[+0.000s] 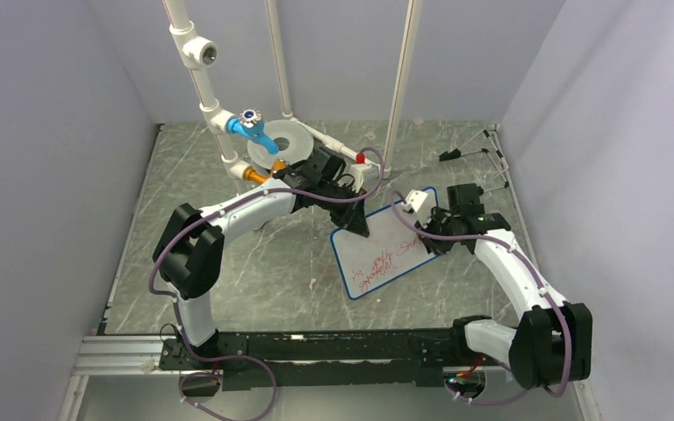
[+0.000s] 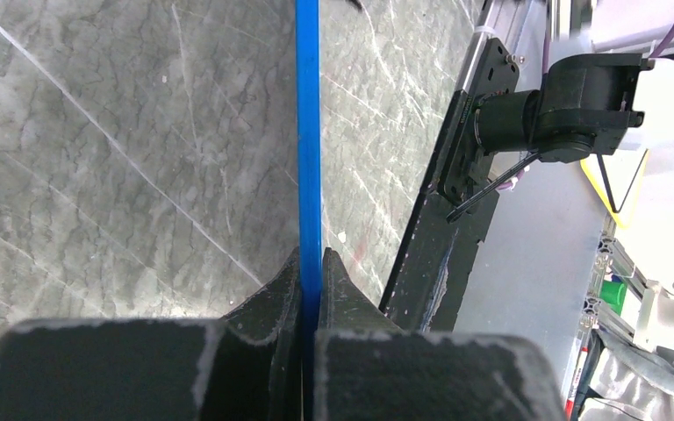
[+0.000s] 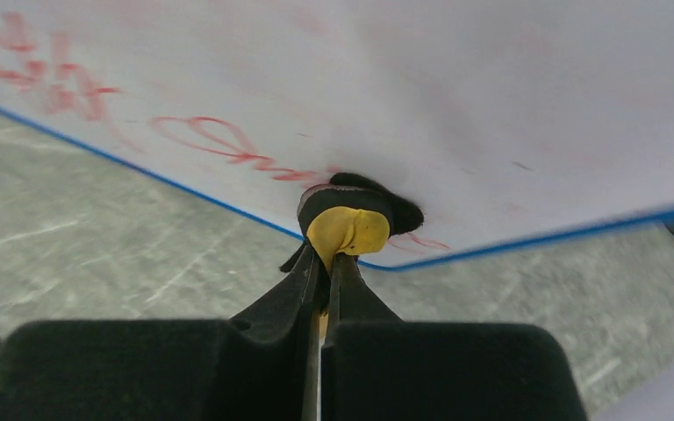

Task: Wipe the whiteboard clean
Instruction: Erase the whiteboard at the center of the board.

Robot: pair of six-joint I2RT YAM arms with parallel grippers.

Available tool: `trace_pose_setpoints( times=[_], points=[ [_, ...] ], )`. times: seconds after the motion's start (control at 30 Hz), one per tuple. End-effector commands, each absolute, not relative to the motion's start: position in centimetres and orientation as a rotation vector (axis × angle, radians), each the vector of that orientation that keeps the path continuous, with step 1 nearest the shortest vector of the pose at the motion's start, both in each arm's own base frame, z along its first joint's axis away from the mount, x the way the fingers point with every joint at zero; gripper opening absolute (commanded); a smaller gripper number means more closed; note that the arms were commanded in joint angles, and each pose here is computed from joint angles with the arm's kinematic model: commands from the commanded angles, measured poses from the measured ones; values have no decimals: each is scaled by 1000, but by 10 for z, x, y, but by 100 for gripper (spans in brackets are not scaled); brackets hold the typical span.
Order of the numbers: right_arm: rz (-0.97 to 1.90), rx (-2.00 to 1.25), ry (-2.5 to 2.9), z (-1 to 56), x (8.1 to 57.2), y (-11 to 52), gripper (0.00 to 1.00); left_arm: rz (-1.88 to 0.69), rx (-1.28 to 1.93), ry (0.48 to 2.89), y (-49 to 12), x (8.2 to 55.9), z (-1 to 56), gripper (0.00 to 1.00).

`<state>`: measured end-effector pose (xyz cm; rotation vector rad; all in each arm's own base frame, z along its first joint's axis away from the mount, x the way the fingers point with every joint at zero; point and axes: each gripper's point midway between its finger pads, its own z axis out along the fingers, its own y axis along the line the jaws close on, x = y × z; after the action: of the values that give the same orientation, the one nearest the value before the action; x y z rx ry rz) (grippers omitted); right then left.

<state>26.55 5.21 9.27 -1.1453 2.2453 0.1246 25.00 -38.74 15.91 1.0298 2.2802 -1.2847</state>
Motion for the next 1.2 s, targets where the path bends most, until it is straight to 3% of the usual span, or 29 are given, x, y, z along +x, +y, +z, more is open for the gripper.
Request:
trace_pose_setpoints(
  times=[0.0,0.3,0.8,1.03,1.17],
  points=[
    [298,-1350,2158,88,243,87,0,-1375,1119,2042,-401,246,216,0],
    [-70,-826,2200,126,303,24,0,-1381,1121,2039,-401,246,216,0],
    [430,-1362,2054,105,236,117,0,-1385,1109,2037,-404,248,217,0],
    [24,-912,2114,136,302,54,0,-1400,1103,2028,-404,247,219,0],
    [-1,-888,2101,139,304,46,0,-1440,1095,2018,-405,247,220,0]
  ],
)
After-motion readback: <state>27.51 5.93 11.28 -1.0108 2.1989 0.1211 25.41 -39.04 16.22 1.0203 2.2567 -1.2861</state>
